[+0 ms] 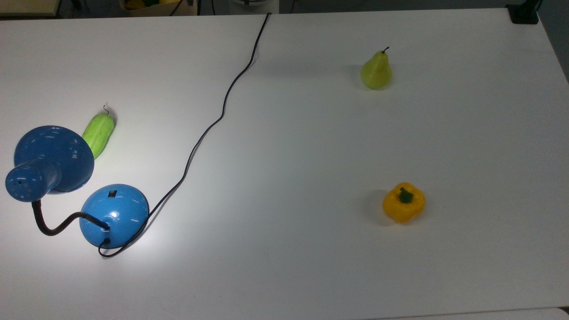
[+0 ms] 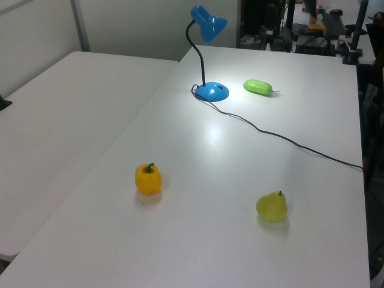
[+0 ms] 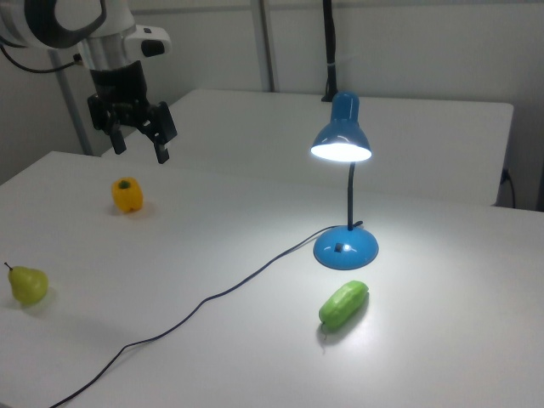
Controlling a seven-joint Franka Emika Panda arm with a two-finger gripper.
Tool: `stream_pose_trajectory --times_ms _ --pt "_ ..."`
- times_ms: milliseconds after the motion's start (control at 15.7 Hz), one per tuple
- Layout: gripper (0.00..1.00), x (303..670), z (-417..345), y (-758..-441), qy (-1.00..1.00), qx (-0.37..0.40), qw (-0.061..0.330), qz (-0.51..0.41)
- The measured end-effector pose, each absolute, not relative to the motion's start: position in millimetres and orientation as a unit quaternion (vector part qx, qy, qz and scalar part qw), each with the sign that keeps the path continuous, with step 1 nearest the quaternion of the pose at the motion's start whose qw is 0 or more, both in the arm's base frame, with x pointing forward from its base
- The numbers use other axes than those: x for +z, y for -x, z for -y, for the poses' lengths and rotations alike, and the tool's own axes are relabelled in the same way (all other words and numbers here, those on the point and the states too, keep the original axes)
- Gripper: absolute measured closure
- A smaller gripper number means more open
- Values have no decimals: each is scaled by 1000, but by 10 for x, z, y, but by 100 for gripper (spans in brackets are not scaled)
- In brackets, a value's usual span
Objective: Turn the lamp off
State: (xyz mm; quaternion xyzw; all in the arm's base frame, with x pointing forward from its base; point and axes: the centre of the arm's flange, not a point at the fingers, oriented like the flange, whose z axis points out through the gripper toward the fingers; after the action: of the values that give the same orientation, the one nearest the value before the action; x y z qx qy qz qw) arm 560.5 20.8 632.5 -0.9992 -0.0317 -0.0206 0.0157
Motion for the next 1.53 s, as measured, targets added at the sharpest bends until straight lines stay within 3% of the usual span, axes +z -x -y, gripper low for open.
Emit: stream_pose_trajectory --times_ms 957,1148,1275,1530 --pt "0 6323 -202 -5605 999 -20 16 31" --pt "5 6323 -202 -5605 999 -20 16 32" --pt "21 6323 -202 -5605 999 -20 16 32" --pt "67 6328 -205 -5610 999 -23 24 30"
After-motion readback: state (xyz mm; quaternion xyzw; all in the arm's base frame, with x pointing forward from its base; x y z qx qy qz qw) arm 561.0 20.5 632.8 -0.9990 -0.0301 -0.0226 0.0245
